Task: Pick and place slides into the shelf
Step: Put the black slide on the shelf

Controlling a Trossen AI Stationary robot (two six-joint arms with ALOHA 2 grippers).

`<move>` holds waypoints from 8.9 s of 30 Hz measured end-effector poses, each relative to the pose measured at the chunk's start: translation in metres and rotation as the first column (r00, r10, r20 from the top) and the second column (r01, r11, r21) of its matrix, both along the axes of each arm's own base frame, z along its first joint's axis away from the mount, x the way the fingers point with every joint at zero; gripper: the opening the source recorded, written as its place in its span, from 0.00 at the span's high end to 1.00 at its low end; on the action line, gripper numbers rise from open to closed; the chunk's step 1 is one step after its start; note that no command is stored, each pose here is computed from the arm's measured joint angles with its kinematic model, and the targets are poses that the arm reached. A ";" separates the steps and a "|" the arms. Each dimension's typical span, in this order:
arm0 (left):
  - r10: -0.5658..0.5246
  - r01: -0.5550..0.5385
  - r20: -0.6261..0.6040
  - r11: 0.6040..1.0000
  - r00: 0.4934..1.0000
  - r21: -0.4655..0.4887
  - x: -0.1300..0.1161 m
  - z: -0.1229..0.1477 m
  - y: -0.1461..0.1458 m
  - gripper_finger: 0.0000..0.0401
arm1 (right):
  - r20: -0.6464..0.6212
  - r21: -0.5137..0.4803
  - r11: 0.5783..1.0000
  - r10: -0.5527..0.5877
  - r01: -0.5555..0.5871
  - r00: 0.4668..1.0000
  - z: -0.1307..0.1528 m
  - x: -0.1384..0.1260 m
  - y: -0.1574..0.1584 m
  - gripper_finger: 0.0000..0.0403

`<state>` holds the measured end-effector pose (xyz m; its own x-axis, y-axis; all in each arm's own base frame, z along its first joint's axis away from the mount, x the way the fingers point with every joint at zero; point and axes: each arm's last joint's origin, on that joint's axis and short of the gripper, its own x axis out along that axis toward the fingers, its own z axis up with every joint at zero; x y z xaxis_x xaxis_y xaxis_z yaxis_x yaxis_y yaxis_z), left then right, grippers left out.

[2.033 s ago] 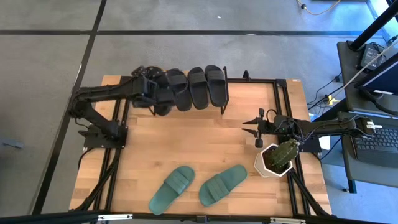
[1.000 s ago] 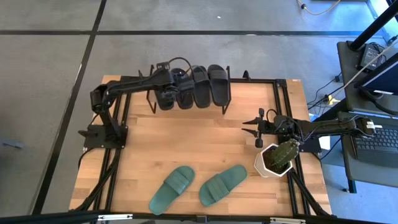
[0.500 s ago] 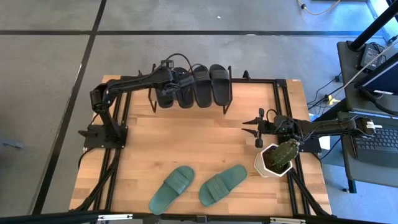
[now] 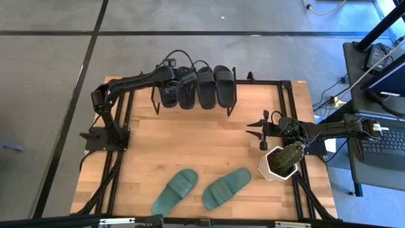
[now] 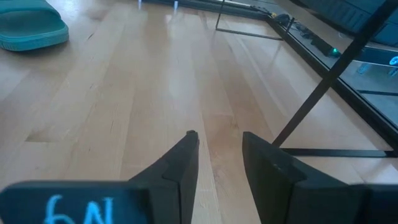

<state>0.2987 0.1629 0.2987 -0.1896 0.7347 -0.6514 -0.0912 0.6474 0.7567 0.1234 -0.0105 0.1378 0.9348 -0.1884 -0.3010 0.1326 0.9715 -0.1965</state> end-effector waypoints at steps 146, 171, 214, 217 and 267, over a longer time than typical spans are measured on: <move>0.139 0.013 0.247 0.849 0.959 -0.528 -0.031 0.005 -0.059 0.51 | -0.003 0.025 1.000 -0.008 0.008 1.000 -0.001 0.000 0.000 0.69; 0.039 0.097 0.259 0.866 0.965 -0.490 -0.027 0.006 -0.058 0.51 | -0.006 0.021 1.000 -0.007 0.007 1.000 -0.001 0.000 0.000 0.69; 0.067 0.064 0.233 0.856 0.970 -0.513 -0.028 0.006 -0.069 0.99 | -0.015 0.001 1.000 0.000 0.000 1.000 -0.001 0.000 0.000 0.69; 0.083 0.053 0.238 0.857 0.968 -0.513 -0.028 0.006 -0.069 0.99 | -0.015 0.001 1.000 0.000 0.000 1.000 -0.001 0.000 0.000 0.69; 0.076 0.067 0.244 0.844 0.967 -0.532 -0.025 0.006 -0.079 0.53 | -0.014 0.005 1.000 -0.001 0.001 1.000 -0.001 0.000 0.000 0.69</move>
<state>0.2734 0.0834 0.3050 0.0265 0.2595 -0.9654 -0.2309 0.9412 0.2466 0.1230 -0.0105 0.1365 0.9302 -0.1880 -0.3153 0.1310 0.9723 -0.1934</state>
